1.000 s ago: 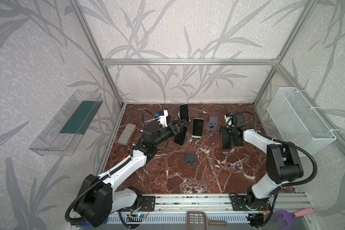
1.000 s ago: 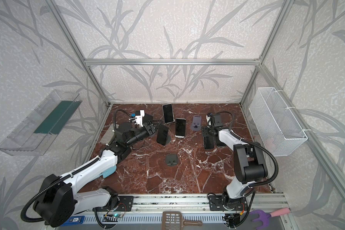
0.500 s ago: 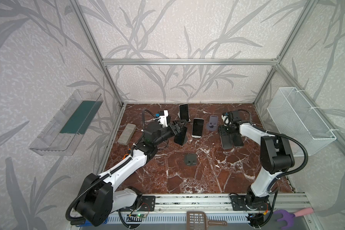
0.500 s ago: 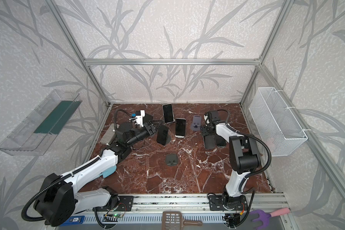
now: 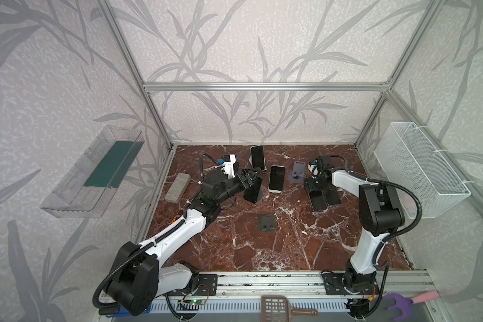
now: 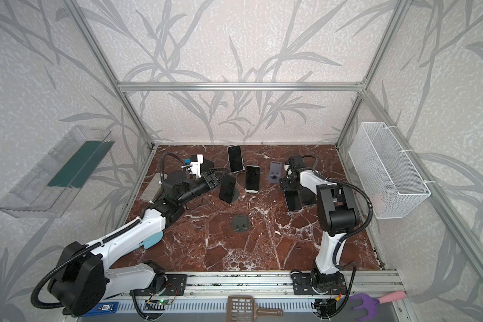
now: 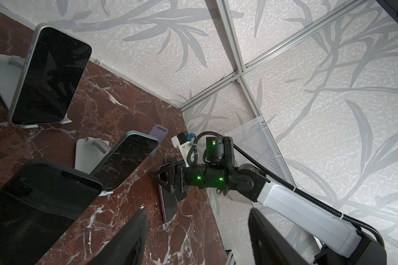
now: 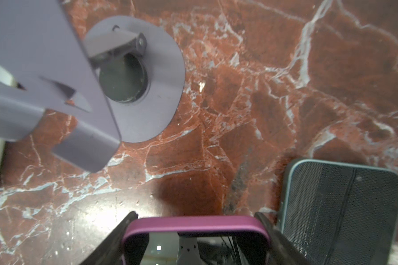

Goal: Remove the phone from the phone stand
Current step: 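Lower the purple-edged phone flat beside the teal-edged phone with the right gripper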

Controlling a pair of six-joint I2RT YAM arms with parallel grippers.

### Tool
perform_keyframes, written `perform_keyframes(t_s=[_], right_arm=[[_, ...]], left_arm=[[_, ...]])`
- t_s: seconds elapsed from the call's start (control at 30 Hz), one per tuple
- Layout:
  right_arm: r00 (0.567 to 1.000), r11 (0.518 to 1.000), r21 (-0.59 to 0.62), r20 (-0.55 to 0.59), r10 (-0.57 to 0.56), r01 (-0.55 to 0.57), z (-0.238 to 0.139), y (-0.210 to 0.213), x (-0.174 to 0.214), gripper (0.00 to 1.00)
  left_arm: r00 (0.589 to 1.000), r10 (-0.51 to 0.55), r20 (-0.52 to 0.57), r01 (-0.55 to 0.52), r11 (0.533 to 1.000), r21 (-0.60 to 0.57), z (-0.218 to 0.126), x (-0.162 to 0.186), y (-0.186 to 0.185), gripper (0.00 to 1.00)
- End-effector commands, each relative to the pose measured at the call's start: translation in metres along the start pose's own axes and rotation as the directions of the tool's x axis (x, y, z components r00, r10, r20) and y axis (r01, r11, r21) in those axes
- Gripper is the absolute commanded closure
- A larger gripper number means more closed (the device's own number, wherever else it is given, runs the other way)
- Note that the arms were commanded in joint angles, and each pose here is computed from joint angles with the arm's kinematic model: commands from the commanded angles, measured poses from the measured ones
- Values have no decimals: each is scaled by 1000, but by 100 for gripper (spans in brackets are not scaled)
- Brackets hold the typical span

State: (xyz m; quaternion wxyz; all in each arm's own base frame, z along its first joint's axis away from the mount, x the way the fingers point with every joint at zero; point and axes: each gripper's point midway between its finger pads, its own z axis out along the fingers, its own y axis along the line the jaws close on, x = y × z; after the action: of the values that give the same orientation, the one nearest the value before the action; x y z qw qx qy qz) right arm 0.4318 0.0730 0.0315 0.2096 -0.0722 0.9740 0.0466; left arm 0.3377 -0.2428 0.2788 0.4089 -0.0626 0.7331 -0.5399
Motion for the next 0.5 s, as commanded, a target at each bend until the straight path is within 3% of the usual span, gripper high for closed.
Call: perform_keyframes(t_s=[0.0, 0.47], right_arm=[[999, 1000, -13, -44, 15, -16, 10, 0, 9, 30], [998, 999, 41, -62, 27, -24, 21, -10, -7, 29]], left_arm=[[1000, 10, -1, -10, 1000, 27, 2, -1, -7, 30], [1000, -21, -15, 21, 999, 48, 6, 2, -6, 30]])
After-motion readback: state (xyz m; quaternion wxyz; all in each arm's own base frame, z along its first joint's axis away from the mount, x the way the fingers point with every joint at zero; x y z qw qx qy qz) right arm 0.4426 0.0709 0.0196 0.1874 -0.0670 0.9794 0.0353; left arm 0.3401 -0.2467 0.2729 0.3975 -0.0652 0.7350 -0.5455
